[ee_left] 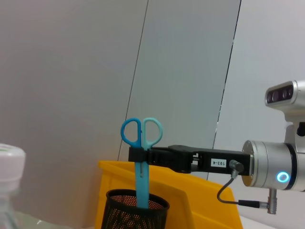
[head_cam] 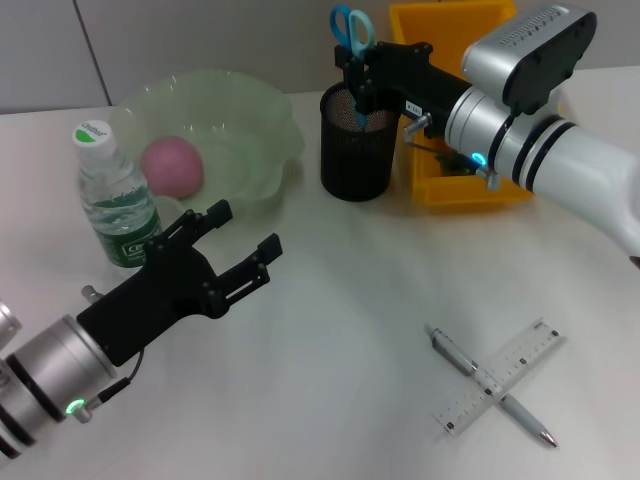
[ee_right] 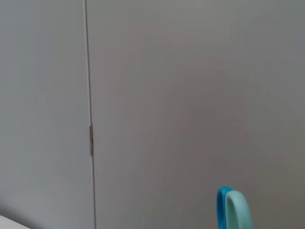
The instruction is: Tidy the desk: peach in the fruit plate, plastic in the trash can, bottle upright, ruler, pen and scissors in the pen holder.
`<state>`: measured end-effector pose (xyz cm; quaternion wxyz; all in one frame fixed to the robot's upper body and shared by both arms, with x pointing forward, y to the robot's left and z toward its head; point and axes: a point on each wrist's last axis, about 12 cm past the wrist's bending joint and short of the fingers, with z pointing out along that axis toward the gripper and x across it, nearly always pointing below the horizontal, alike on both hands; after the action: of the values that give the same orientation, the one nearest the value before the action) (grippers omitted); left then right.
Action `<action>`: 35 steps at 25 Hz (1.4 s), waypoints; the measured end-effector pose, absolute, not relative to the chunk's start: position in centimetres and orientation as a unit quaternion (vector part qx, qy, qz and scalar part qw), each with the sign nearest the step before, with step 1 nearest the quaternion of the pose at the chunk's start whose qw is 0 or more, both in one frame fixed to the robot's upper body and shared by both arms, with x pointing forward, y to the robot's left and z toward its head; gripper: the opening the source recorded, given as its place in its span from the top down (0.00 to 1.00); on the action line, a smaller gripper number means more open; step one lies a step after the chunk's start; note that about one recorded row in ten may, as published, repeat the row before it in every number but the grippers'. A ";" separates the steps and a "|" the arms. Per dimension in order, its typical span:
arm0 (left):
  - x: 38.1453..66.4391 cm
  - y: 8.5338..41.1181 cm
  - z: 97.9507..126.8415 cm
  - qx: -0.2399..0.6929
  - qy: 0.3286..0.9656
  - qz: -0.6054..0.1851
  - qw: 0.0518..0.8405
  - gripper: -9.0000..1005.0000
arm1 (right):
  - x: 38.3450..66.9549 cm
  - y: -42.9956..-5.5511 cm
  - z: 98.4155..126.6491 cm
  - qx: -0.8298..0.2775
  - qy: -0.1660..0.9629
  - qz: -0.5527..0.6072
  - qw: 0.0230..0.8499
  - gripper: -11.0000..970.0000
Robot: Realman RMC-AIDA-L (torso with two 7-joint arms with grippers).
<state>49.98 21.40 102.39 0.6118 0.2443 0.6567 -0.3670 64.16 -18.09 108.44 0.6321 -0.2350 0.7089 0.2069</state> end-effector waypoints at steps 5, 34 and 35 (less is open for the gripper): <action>50.0 22.2 102.5 0.242 0.655 -0.370 0.613 0.19 | 64.1 -18.5 108.4 -0.225 0.712 0.213 0.631 0.77; 48.1 25.2 103.7 0.344 0.657 -0.446 0.501 0.19 | 56.9 -25.3 114.7 -0.360 0.638 0.467 0.495 0.22; 48.0 25.2 103.7 0.348 0.660 -0.449 0.491 0.19 | 56.5 -25.6 115.1 -0.387 0.637 0.465 0.478 0.20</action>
<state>48.04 25.19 103.70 0.4914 0.3485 0.6597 -0.4493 56.53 -25.58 115.10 0.4782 -0.3867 0.6368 0.4650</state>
